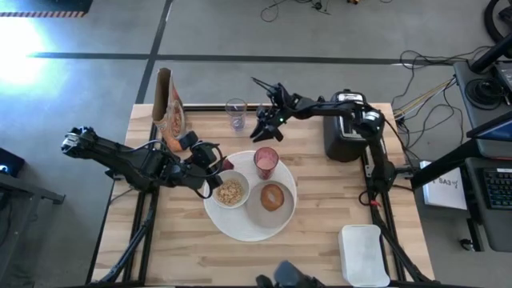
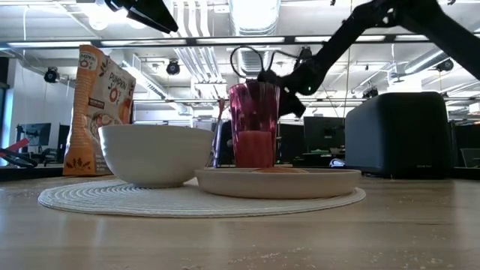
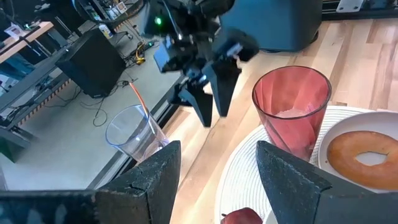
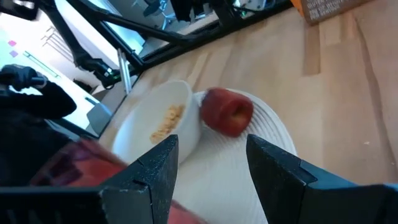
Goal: Arrange a breakfast setting
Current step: Move the orange spoon to the middle left of the table
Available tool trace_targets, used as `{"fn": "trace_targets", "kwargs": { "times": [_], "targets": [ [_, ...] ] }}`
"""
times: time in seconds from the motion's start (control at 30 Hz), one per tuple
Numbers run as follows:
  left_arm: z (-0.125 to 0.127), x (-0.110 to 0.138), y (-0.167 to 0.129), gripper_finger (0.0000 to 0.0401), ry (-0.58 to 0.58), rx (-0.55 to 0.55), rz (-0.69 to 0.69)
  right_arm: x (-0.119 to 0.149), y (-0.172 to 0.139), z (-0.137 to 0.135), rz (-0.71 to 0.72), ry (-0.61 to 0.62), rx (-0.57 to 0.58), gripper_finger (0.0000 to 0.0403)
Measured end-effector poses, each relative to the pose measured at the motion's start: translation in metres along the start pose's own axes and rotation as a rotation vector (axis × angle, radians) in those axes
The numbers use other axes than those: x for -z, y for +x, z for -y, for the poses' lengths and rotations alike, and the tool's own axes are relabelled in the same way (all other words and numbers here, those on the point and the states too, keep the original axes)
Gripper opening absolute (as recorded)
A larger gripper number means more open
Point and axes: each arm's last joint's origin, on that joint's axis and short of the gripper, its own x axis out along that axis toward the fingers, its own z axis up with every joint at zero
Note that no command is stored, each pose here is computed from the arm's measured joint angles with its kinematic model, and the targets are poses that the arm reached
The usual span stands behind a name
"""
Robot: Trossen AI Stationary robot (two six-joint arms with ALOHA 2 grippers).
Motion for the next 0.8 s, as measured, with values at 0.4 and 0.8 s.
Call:
{"fn": "trace_targets", "kwargs": {
  "times": [0.4, 0.8],
  "targets": [
    [-0.003, -0.001, 0.003, 0.0194, 0.015, -0.03, -0.001, -0.041, -0.031, -0.067, -0.026, -0.007, 0.145, 0.0178],
    [-0.006, -0.002, 0.003, 0.0194, 0.011, -0.117, 0.025, -0.044, -0.016, -0.09, -0.066, 0.22, 0.501, 0.0178]
  ]
}}
